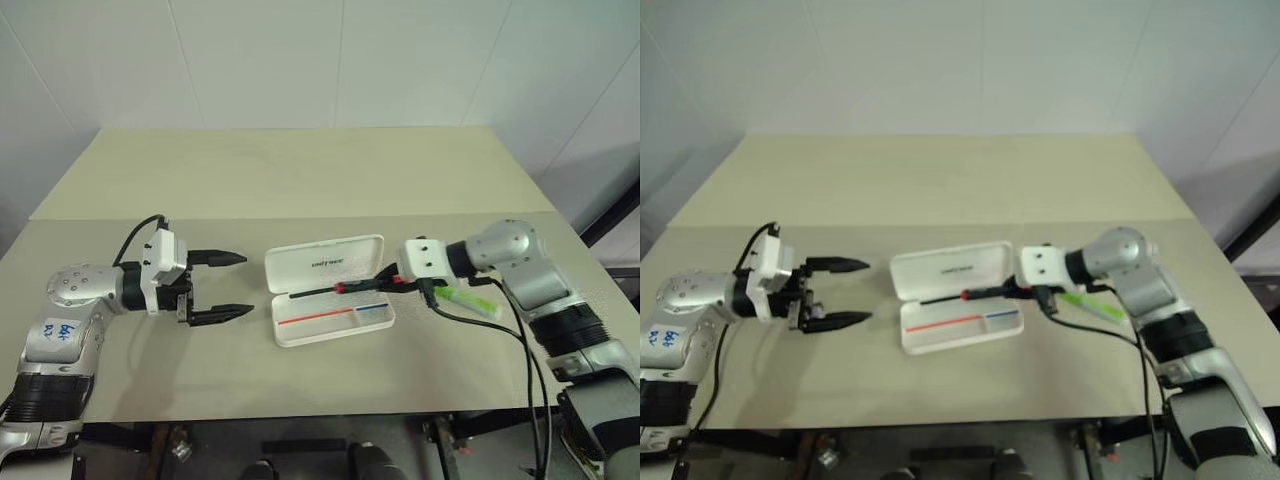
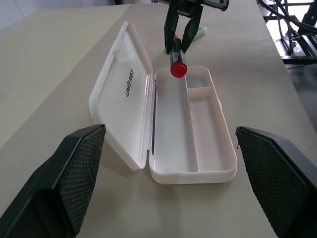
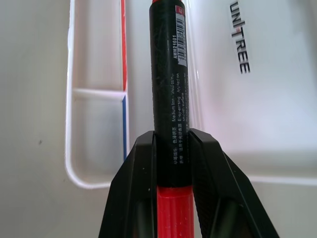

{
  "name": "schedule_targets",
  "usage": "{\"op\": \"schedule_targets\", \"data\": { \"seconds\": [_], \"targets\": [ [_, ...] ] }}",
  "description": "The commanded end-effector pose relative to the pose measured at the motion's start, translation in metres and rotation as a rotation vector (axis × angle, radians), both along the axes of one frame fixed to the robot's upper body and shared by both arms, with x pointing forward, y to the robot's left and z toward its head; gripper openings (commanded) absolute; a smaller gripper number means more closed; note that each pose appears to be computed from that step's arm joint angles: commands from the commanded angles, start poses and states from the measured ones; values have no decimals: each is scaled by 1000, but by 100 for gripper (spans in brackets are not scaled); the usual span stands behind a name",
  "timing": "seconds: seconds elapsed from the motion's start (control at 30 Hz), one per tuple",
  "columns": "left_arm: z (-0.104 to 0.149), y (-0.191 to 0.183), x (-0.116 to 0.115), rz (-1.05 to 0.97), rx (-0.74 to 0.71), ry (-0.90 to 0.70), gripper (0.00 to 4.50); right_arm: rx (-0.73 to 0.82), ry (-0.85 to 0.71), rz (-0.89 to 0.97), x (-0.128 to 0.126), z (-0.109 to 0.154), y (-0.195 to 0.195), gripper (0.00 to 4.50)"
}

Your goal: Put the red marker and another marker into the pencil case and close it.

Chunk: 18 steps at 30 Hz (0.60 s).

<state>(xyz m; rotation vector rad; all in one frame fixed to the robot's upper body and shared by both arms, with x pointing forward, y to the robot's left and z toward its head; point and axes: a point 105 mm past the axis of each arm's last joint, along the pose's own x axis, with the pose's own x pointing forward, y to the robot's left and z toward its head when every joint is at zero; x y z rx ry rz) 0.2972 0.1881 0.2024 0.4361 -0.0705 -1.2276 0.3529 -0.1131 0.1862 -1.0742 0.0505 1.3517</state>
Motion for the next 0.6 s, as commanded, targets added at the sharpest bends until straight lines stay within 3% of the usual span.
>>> {"op": "schedule_targets", "data": {
  "seconds": [0.03,0.6],
  "targets": [
    [12,4,-6,14,3,-51,450,8,-52,32,3,9,14,62],
    [11,15,-9,67,12,-46,450,13,-36,72,9,-12,45,62]
  ]
}}
